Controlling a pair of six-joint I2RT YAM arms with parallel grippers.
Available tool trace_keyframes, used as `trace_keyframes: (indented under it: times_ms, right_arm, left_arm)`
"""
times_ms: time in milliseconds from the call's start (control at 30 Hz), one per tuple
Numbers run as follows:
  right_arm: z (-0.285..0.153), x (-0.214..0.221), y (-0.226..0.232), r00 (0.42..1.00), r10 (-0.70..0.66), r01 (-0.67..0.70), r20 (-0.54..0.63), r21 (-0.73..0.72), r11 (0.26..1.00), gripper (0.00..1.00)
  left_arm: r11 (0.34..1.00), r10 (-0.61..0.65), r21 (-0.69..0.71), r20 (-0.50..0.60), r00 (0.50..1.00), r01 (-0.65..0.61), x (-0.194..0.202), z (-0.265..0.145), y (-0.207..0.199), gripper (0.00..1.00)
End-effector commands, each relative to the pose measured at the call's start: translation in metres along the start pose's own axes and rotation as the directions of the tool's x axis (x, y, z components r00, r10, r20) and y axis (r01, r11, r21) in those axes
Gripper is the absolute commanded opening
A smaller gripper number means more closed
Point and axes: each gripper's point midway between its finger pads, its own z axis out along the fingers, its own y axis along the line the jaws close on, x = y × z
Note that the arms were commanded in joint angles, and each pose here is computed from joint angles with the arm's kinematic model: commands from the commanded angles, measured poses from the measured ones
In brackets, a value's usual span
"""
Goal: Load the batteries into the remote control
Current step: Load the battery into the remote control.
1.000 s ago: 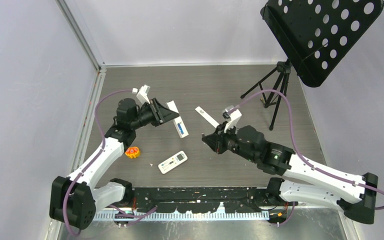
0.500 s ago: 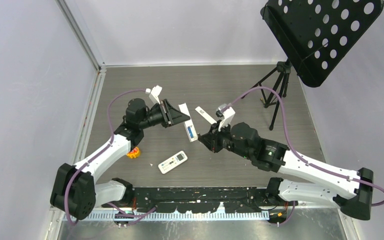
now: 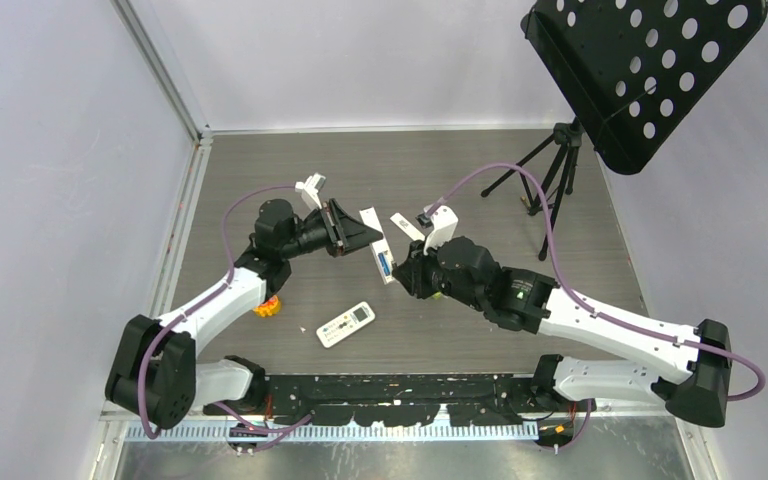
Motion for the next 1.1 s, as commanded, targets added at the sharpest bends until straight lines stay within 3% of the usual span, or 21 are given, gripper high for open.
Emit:
trace_keyframes:
  times_ms: [0, 300, 733, 833, 967, 1067]
  right_arm:
    - [-0.002, -0.023, 0.004, 0.998, 0.000, 0.000, 0.062, 0.007, 1.000, 0.20]
    - [0.004, -0.023, 0.007, 0.999, -0.025, 0.025, 0.048, 0.007, 1.000, 0.22]
    - [0.008, -0.031, 0.000, 0.995, 0.062, -0.068, 0.080, 0.075, 0.995, 0.35]
    - [0.005, -0.041, 0.002, 0.988, 0.102, -0.110, 0.115, 0.070, 0.991, 0.44]
    - [0.001, -0.057, 0.015, 0.965, 0.193, -0.196, 0.180, -0.002, 0.981, 0.63]
    - [0.002, -0.069, 0.019, 0.933, 0.283, -0.285, 0.221, -0.024, 0.958, 0.68]
  left_arm:
    - [0.993, 0.063, 0.098, 0.000, 0.998, -0.063, 0.000, -0.004, -0.029, 0.00]
    - [0.990, 0.079, 0.120, -0.015, 0.997, -0.077, 0.005, -0.003, -0.038, 0.00]
    - [0.994, 0.028, 0.106, 0.001, 1.000, -0.028, 0.002, -0.003, -0.039, 0.00]
    - [0.996, -0.007, 0.091, 0.008, 1.000, 0.006, 0.001, -0.002, -0.036, 0.00]
    - [0.996, -0.066, 0.068, 0.040, 0.997, 0.063, -0.005, 0.001, -0.030, 0.00]
    - [0.988, -0.136, 0.082, 0.066, 0.989, 0.130, -0.011, 0.004, -0.030, 0.00]
